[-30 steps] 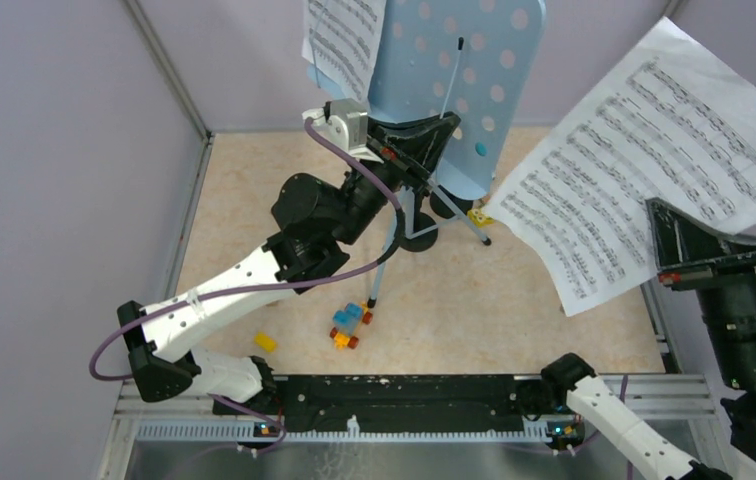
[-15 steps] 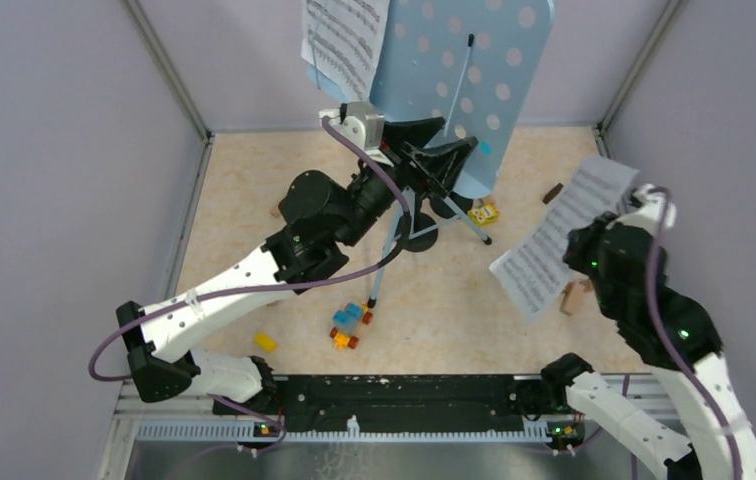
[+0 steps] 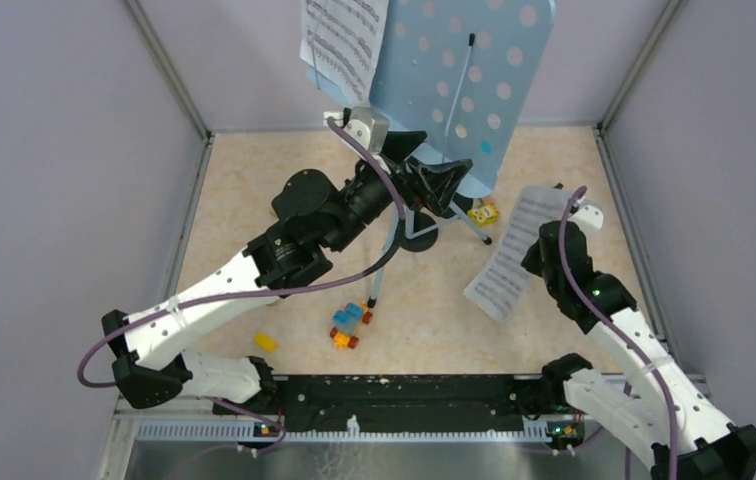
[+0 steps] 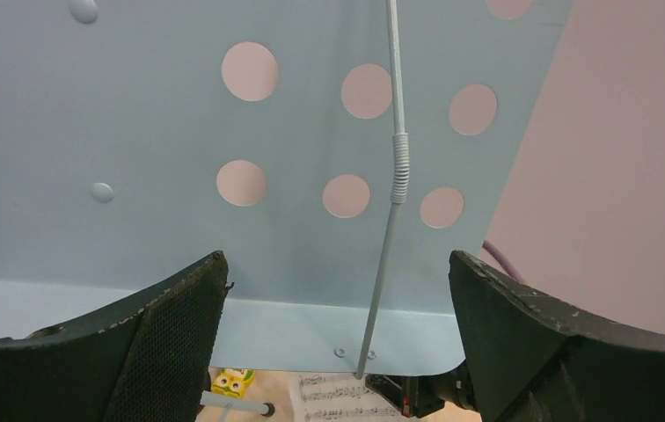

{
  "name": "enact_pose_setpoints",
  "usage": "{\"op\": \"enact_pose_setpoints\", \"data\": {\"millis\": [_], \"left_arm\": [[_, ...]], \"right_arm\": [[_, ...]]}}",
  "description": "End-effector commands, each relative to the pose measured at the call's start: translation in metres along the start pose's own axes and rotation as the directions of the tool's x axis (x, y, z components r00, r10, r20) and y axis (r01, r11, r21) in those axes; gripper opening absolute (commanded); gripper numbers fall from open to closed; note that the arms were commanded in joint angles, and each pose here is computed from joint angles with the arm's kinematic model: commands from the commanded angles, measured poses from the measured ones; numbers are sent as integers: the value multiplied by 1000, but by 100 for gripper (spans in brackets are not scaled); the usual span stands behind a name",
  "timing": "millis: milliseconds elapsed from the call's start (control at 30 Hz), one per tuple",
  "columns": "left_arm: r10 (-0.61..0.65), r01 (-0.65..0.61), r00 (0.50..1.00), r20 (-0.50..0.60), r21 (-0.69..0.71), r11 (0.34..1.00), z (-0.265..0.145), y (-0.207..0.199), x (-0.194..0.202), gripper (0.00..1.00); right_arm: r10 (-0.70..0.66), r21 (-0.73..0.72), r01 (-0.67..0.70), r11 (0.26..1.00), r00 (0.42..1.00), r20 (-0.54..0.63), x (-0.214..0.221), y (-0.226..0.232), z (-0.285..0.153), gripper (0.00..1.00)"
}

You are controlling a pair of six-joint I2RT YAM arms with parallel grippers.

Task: Pack up the instrument practice props

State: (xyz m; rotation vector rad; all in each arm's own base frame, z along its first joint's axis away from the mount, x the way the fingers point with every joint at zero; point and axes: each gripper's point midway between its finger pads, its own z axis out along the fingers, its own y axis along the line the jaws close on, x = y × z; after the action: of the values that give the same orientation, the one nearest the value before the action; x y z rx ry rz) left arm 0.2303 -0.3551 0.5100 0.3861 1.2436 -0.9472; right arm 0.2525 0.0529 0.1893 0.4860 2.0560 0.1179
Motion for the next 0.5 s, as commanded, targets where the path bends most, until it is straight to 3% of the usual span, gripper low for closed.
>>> {"op": "enact_pose_setpoints", "data": {"millis": [0, 167, 233, 367, 467], "left_arm": [[-16, 16, 998, 55, -2, 1000, -17, 0, -32, 98], [-64, 67, 995, 78, -32, 997, -33, 8, -30, 98], [-71, 74, 994, 78, -33, 997, -38, 9, -29, 98], [-80, 83, 994, 74, -34, 996, -43, 10, -31, 98], [-83, 85, 995, 64, -34, 996, -48, 10, -31, 98]], "right_arm": [[138, -1, -138, 990, 990, 29, 0, -11, 27, 0], [222, 94, -220, 971, 975, -7, 20, -42, 50, 1], [231, 124, -228, 966, 973, -15, 24, -49, 54, 13], [237, 165, -232, 959, 971, -12, 23, -59, 52, 51], [247, 179, -249, 952, 968, 37, 8, -63, 39, 64]]}}
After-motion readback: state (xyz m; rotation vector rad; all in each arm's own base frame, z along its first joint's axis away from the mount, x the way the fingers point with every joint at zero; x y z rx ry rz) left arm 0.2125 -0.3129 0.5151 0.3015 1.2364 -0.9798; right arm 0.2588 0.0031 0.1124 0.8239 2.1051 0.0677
